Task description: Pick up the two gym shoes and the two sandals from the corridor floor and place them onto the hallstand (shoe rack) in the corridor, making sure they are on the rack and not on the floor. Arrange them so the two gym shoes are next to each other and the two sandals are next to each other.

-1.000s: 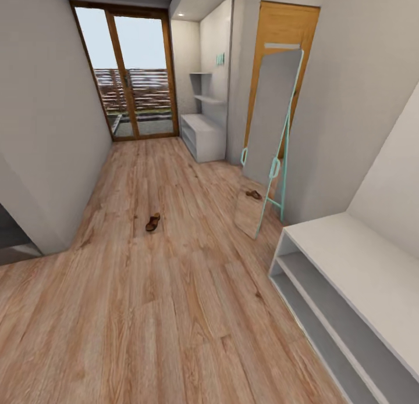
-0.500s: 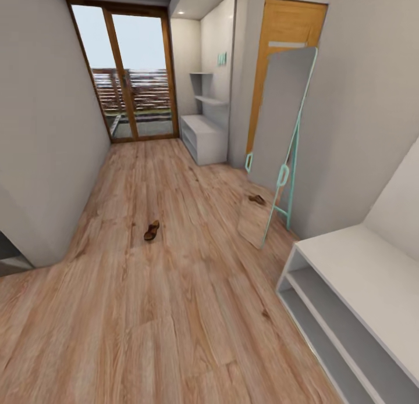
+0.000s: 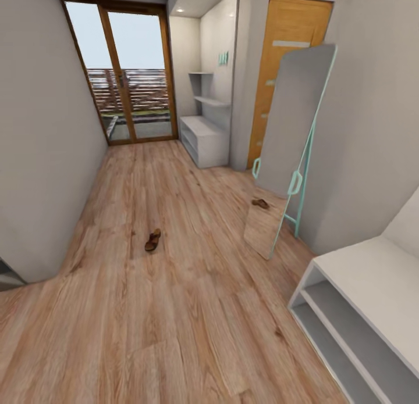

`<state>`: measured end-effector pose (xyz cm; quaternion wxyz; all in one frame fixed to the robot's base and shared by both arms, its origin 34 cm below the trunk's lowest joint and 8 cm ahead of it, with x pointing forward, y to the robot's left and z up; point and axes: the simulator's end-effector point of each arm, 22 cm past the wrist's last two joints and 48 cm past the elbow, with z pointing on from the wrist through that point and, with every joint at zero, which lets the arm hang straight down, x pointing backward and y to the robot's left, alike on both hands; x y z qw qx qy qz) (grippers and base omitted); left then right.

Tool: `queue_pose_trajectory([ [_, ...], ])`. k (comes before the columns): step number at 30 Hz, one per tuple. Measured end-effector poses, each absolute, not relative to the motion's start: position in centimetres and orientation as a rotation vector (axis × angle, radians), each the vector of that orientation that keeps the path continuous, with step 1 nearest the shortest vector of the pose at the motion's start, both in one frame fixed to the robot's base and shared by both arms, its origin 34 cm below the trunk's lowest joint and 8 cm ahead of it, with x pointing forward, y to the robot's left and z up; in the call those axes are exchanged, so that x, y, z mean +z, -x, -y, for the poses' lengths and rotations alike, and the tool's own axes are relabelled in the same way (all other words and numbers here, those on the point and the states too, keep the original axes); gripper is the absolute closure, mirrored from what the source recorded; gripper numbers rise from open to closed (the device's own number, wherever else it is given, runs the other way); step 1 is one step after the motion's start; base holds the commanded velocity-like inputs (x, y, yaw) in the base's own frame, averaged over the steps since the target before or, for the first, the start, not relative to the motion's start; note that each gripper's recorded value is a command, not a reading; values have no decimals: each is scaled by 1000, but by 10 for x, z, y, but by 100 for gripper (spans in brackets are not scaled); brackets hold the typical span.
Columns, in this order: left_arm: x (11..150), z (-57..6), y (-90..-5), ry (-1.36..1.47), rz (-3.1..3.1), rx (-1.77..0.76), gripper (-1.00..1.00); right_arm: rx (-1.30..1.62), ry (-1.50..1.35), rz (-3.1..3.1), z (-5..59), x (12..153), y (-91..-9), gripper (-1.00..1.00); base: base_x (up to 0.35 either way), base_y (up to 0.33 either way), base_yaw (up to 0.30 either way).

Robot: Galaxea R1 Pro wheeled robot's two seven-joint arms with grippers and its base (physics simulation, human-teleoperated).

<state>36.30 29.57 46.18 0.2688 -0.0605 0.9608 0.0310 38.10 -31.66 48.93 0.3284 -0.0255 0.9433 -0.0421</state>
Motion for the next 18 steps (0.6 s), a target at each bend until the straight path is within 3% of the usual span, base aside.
queue_pose_trajectory([
  [18,462,-296,-363,163,-2591,83,-100,-110,67,-2469,317,489,-381,-100,278,237,-251],
])
